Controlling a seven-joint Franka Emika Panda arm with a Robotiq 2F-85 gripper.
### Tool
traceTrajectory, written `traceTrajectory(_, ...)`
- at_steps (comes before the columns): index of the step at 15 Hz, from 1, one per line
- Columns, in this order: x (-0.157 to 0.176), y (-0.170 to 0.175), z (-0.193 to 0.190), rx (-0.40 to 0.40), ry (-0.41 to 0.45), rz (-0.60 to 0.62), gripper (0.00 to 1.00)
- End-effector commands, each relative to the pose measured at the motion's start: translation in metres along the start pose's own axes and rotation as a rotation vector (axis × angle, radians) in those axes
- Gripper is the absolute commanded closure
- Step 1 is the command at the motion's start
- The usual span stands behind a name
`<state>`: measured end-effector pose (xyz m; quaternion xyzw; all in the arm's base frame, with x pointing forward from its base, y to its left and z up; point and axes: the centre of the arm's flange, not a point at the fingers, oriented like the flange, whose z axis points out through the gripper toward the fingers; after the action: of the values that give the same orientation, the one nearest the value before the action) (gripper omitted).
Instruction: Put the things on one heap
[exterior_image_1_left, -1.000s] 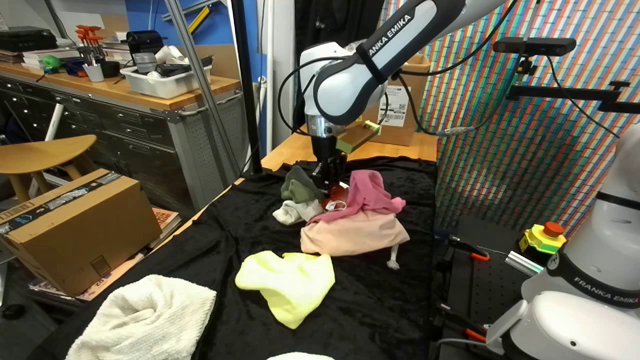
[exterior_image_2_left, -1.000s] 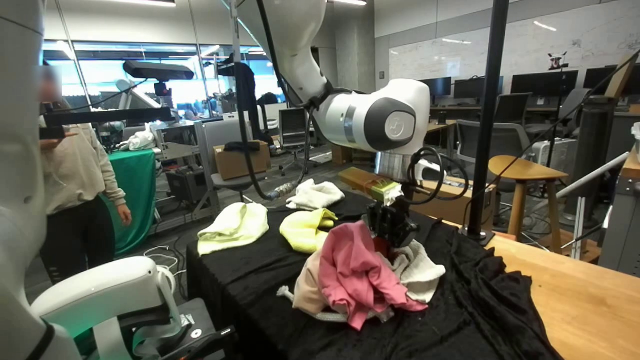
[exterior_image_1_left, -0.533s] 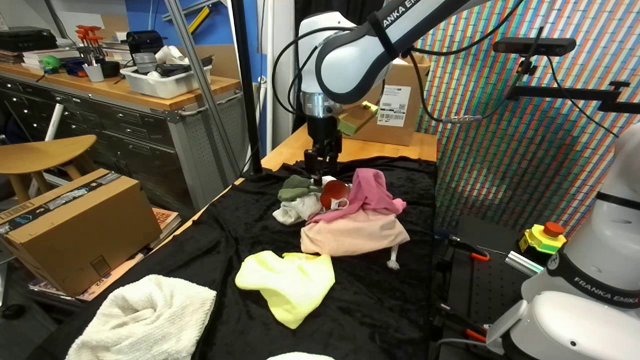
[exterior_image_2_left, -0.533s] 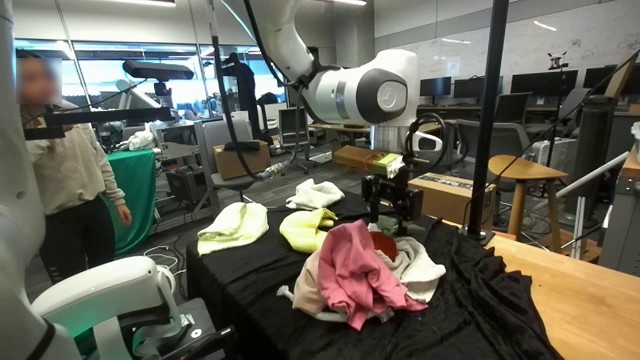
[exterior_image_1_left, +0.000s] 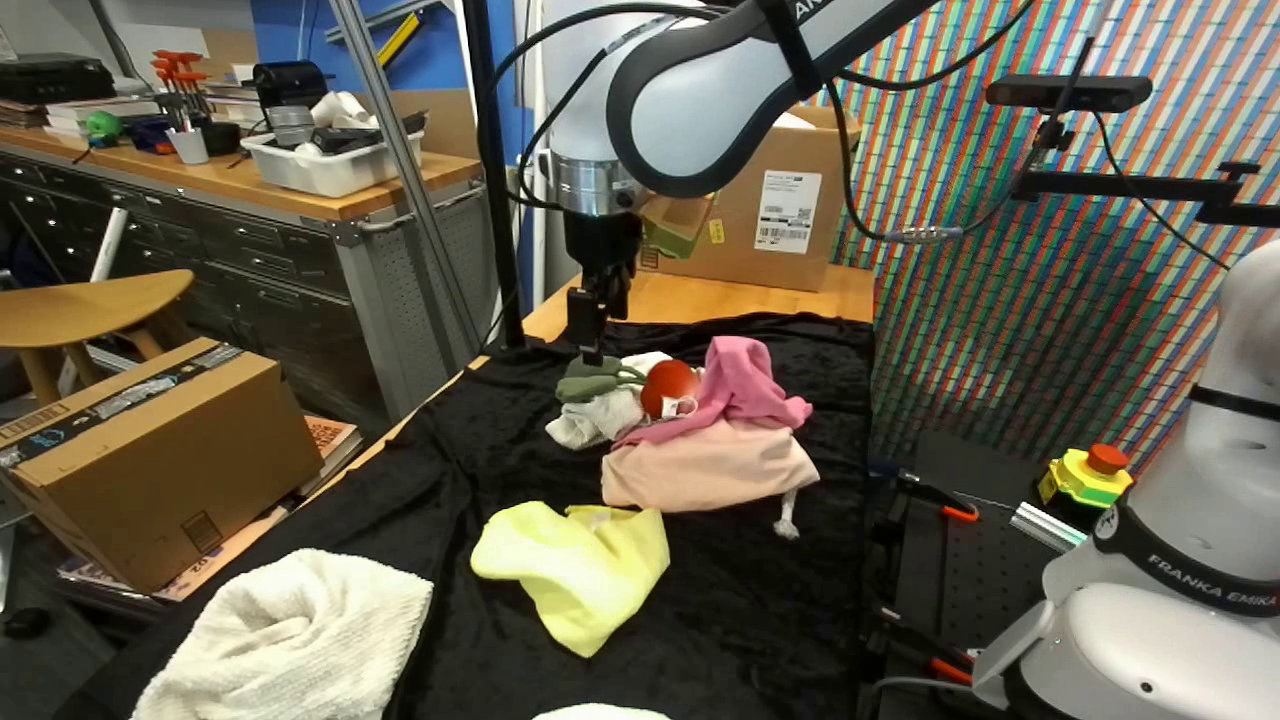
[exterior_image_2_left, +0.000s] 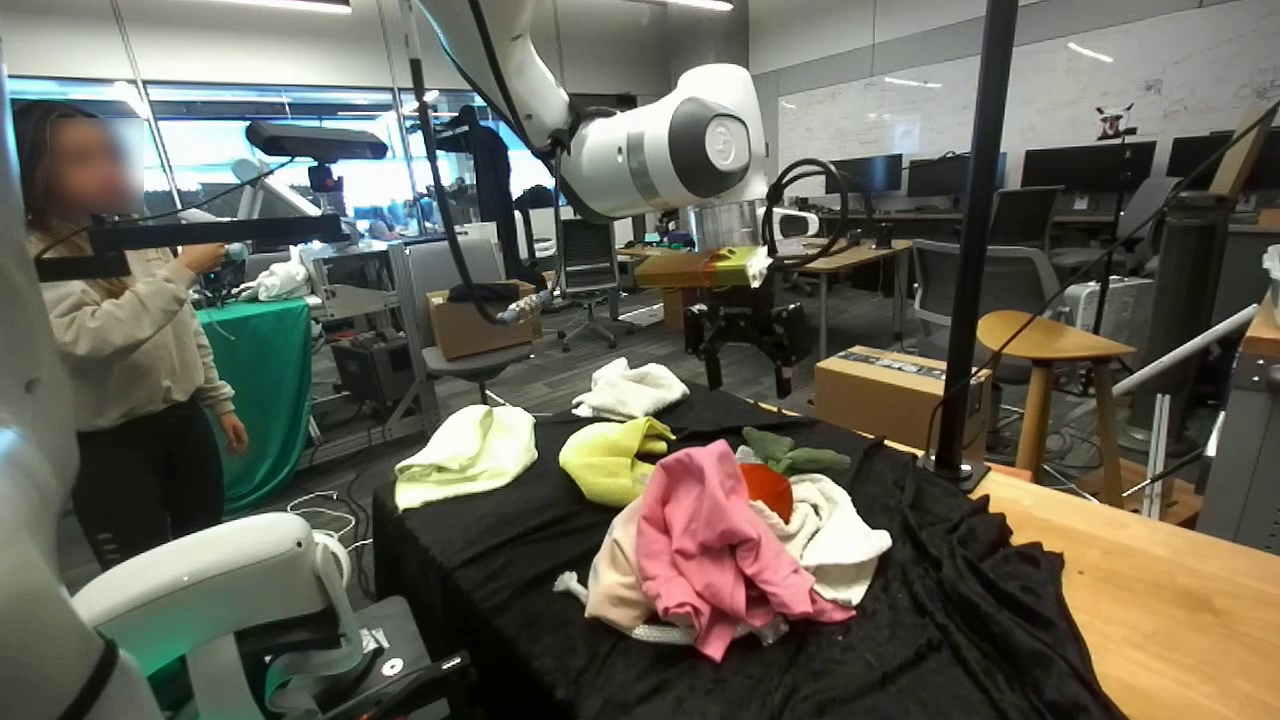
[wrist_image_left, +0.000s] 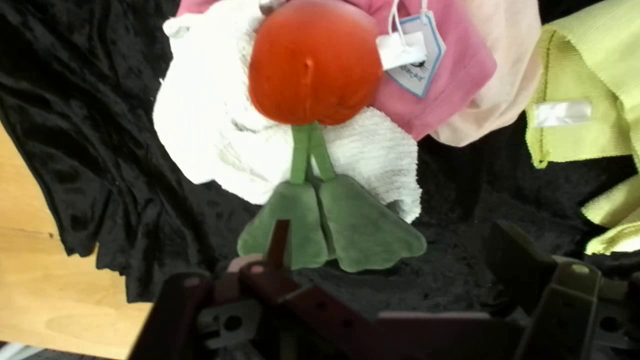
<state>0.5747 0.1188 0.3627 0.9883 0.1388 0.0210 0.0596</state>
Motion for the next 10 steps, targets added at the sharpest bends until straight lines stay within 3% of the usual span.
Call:
traceTrajectory(1, 0.036, -0.032, -0.005, -0.015, 0.020, -0.115, 0.00)
traceTrajectory(10, 0.096, -0.135, 0.022, -0.002, 0.059, -0.252, 0.00)
